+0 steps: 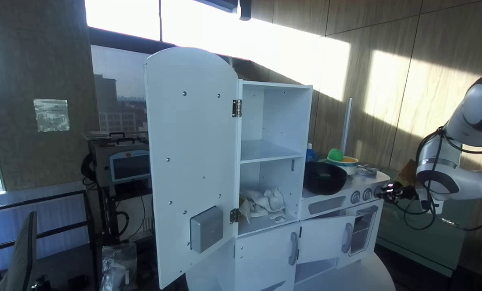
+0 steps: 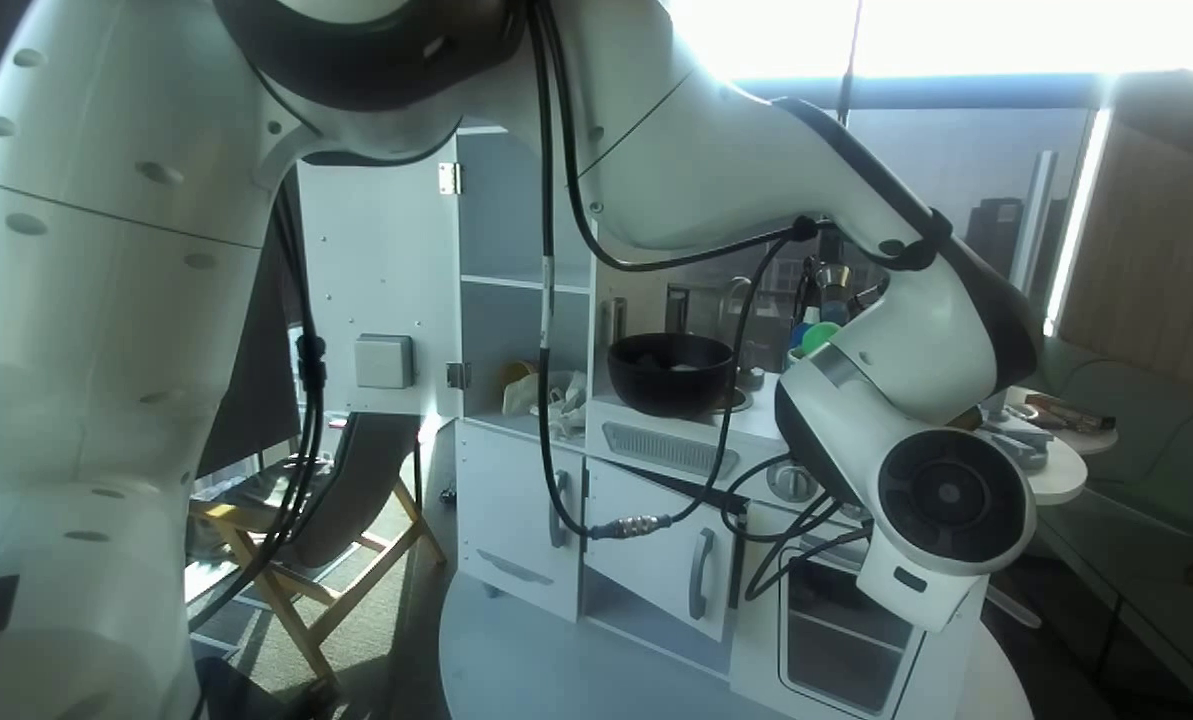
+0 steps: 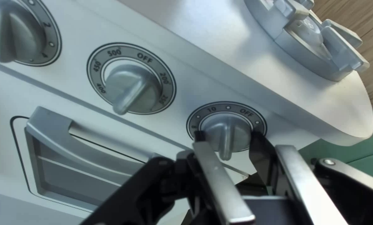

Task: Turn the knobs on the toy stove

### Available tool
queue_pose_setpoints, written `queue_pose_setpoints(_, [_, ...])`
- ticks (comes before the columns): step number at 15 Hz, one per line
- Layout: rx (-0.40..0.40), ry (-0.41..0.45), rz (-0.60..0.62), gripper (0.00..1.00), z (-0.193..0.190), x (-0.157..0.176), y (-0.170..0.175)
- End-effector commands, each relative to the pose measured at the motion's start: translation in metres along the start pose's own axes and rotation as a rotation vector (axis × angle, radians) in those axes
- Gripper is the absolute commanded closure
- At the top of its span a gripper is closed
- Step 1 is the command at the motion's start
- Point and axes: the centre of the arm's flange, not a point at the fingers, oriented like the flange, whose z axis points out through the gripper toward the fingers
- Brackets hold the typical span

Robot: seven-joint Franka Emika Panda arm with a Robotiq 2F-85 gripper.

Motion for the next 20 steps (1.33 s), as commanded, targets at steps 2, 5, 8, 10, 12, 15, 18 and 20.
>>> queue_pose_setpoints(2, [0.025, 0.03, -0.079, 0.87, -0.006, -0.016, 0.016])
queue_pose_setpoints(5, [0.031, 0.055, -0.14, 0.91, -0.007, -0.019, 0.019])
queue_pose_setpoints(8, [0.047, 0.074, -0.193, 0.94, -0.006, -0.023, 0.028])
queue_pose_setpoints(10, [0.055, 0.085, -0.231, 0.94, -0.004, -0.026, 0.034])
queue_pose_setpoints(12, [0.086, 0.107, -0.301, 0.94, -0.003, -0.031, 0.047])
queue_pose_setpoints(15, [0.119, 0.138, -0.422, 0.94, -0.002, -0.037, 0.066])
queue_pose_setpoints(18, [0.149, 0.163, -0.547, 0.94, -0.003, -0.04, 0.082])
queue_pose_setpoints(20, [0.165, 0.167, -0.619, 0.94, -0.004, -0.039, 0.09])
